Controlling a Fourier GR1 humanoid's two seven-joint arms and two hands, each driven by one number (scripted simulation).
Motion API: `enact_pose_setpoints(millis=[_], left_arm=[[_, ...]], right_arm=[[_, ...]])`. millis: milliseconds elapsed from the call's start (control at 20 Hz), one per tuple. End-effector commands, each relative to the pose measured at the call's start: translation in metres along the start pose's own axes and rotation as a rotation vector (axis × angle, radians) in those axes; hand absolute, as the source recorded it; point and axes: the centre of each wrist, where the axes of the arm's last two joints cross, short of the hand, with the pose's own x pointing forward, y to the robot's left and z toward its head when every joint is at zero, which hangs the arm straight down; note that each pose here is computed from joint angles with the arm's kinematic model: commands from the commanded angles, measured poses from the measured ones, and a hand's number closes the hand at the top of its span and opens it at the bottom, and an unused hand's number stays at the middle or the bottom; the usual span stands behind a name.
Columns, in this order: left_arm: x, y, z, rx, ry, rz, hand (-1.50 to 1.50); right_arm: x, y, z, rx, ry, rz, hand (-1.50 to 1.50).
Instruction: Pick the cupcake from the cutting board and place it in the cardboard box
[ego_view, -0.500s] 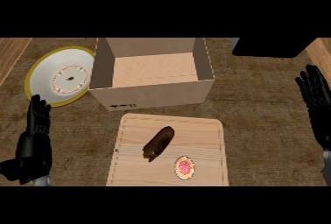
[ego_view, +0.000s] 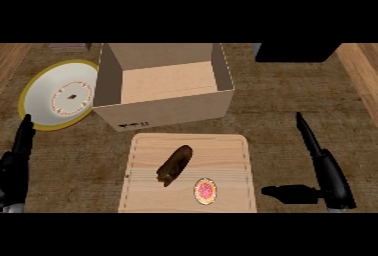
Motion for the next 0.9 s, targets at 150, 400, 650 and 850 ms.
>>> enact_pose_setpoints(millis=[150, 400, 650, 850], left_arm=[[0.002, 0.007, -0.022, -0.065, 0.078, -0.081, 0.00], [-0.005, 0.016, -0.042, -0.088, 0.082, -0.080, 0.00], [0.008, -0.005, -0.041, -0.087, 0.072, -0.081, 0.00], [0.004, 0.003, -0.044, -0.101, 0.060, -0.089, 0.00]], right_arm=[[-0.010, 0.102, 0.090, -0.088, -0.047, -0.180, -1.50], [-0.031, 0.082, 0.114, -0.025, -0.162, -0.032, -1.50], [-0.028, 0.047, 0.101, 0.096, -0.052, 0.302, -1.50], [0.000, 0.039, 0.074, 0.215, 0.035, 0.408, -1.50]])
